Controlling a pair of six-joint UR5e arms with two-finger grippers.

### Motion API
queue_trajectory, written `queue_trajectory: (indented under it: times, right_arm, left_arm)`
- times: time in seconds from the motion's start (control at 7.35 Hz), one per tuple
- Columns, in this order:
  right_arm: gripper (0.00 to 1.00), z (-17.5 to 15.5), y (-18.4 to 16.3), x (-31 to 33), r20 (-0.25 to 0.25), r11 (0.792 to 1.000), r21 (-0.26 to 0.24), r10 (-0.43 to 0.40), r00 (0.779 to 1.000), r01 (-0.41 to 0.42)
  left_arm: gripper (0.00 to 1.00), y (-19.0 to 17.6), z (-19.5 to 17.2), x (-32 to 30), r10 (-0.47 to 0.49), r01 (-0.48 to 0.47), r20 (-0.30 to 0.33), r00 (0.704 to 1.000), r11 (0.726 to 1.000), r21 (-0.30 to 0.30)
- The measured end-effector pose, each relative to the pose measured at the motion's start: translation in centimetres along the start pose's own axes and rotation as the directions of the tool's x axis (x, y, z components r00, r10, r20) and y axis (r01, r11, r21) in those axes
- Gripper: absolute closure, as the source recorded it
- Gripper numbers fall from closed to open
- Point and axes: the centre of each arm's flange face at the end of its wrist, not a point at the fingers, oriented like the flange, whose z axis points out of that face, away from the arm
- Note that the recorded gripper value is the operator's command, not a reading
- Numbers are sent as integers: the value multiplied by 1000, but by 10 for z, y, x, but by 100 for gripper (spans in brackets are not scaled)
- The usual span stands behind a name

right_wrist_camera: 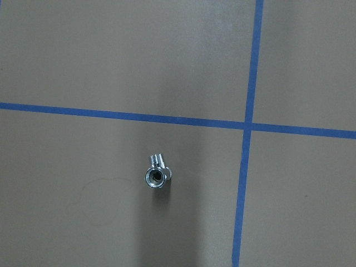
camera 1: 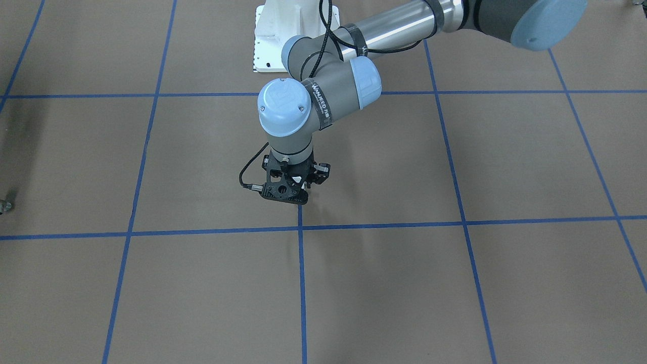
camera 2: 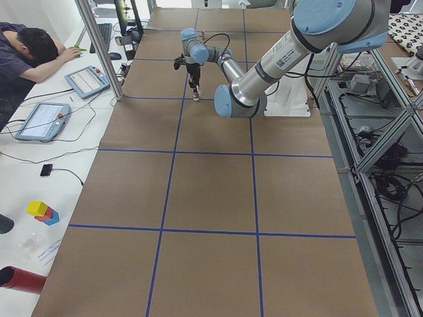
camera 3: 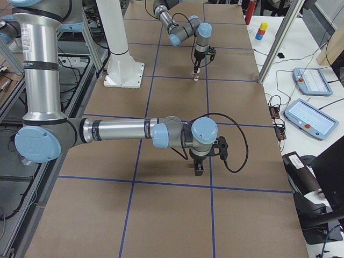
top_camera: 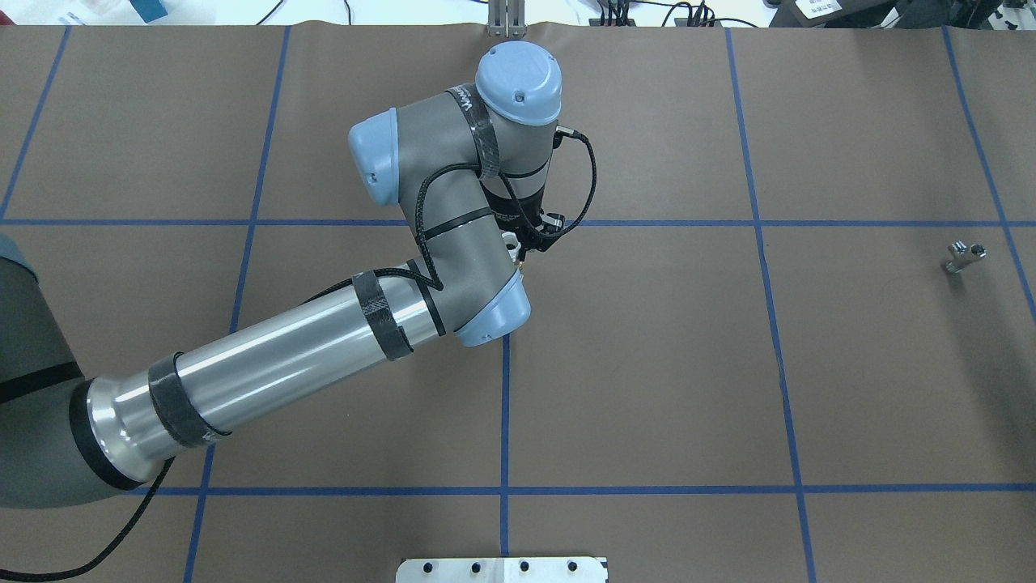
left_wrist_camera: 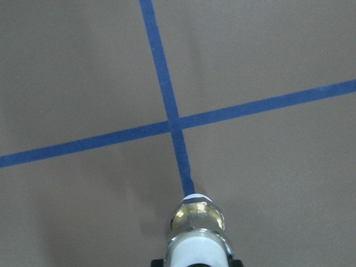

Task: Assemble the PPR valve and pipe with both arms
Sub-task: 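Lower the valve upright at table center and open the left gripper, then raise the left gripper away from the standing valve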

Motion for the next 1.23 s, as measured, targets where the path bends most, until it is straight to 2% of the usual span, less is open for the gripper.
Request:
queue_trajectory:
  times: [0.27,0.54,0.82,0.95,1.23]
  right_arm:
    - [1,-1,-2,0,0,1000,1,-1,1000,1]
    - [1,-1,-3,-1,-1,1000,3,-4,1000,4]
    - [1,-5,-8,-4,-8,1000,9,-13,1000,13]
    - [1,0,-10,-8,-32,1000,1,-30,999,30]
    - [1,31,-19,-23,-93,994,-45,-101,991,97]
  left_arm:
    - [0,1,-1,0,-7,7,-4,1000,1000,3]
    - [0,4,-17,5,-31,32,-30,999,999,18]
    - [0,5,-58,0,-53,56,-90,995,998,34]
    - [0,12,-85,-21,-70,75,-120,990,997,34]
    - [0,46,-130,-101,-84,92,-121,989,994,57]
